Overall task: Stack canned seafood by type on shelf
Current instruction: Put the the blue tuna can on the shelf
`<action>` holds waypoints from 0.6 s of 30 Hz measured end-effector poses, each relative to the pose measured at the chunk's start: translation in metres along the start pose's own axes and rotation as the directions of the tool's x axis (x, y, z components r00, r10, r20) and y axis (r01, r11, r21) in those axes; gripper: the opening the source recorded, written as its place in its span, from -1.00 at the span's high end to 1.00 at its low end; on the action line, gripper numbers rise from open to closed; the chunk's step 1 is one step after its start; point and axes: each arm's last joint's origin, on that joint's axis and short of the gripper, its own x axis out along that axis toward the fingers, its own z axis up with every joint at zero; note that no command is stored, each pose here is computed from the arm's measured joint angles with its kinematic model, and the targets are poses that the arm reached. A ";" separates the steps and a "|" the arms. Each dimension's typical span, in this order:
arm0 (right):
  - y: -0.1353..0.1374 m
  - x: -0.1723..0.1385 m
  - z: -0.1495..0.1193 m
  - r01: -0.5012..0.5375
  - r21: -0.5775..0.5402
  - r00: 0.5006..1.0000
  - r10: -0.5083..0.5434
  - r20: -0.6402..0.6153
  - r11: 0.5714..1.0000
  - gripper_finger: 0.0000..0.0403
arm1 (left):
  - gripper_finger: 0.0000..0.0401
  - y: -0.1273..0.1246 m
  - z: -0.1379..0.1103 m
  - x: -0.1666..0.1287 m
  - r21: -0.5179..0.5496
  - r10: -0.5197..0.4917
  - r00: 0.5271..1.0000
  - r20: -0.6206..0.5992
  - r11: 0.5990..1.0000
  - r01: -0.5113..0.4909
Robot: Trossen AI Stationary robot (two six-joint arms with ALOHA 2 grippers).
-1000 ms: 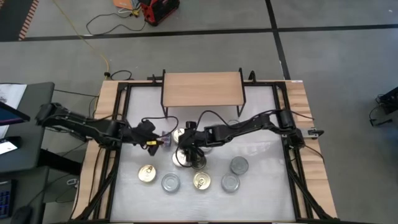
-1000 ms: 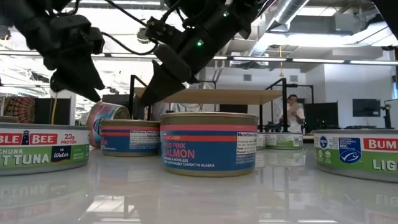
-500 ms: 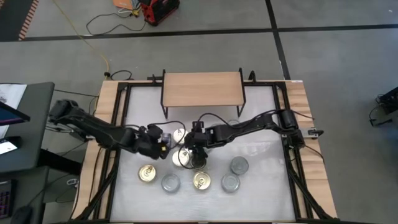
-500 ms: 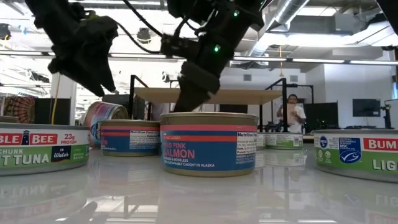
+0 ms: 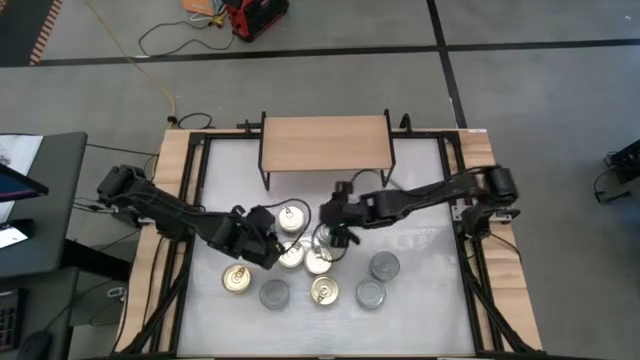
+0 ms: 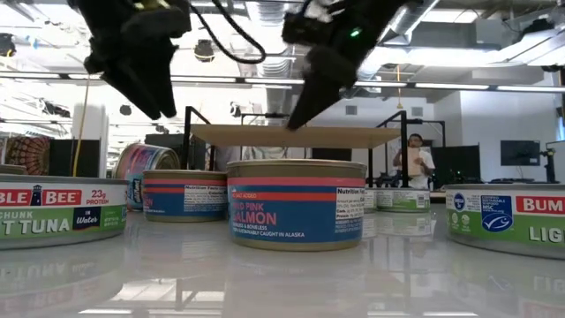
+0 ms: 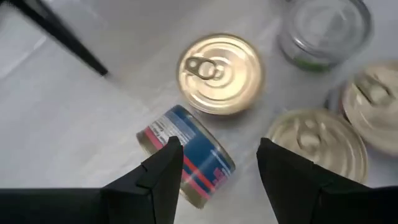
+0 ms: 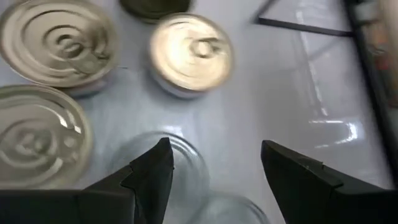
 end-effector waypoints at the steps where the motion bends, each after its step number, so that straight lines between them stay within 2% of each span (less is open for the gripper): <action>1: -0.004 -0.009 -0.004 0.008 0.004 1.000 -0.008 0.007 1.000 -0.36 | 0.02 0.001 0.000 0.001 -0.016 0.010 1.000 -0.014 1.000 -0.010; 6: -0.029 -0.060 -0.015 0.060 0.075 0.989 -0.069 0.129 0.995 -0.36 | -0.11 0.004 -0.002 0.000 -0.086 0.029 0.999 -0.023 0.996 -0.031; 10: -0.046 -0.093 -0.022 0.050 0.185 0.952 -0.103 0.289 0.981 -0.36 | -0.31 0.005 0.000 0.002 -0.154 0.029 0.999 -0.041 0.987 -0.035; 14: -0.046 -0.102 -0.038 0.028 0.210 0.928 -0.104 0.358 0.977 -0.36 | -0.52 0.007 0.003 0.005 -0.205 0.030 0.997 -0.076 0.978 -0.045; 18: -0.042 -0.098 -0.052 0.029 0.191 0.938 -0.093 0.335 0.981 -0.36 | -0.67 0.010 0.005 0.011 -0.230 0.069 0.993 -0.092 0.969 -0.088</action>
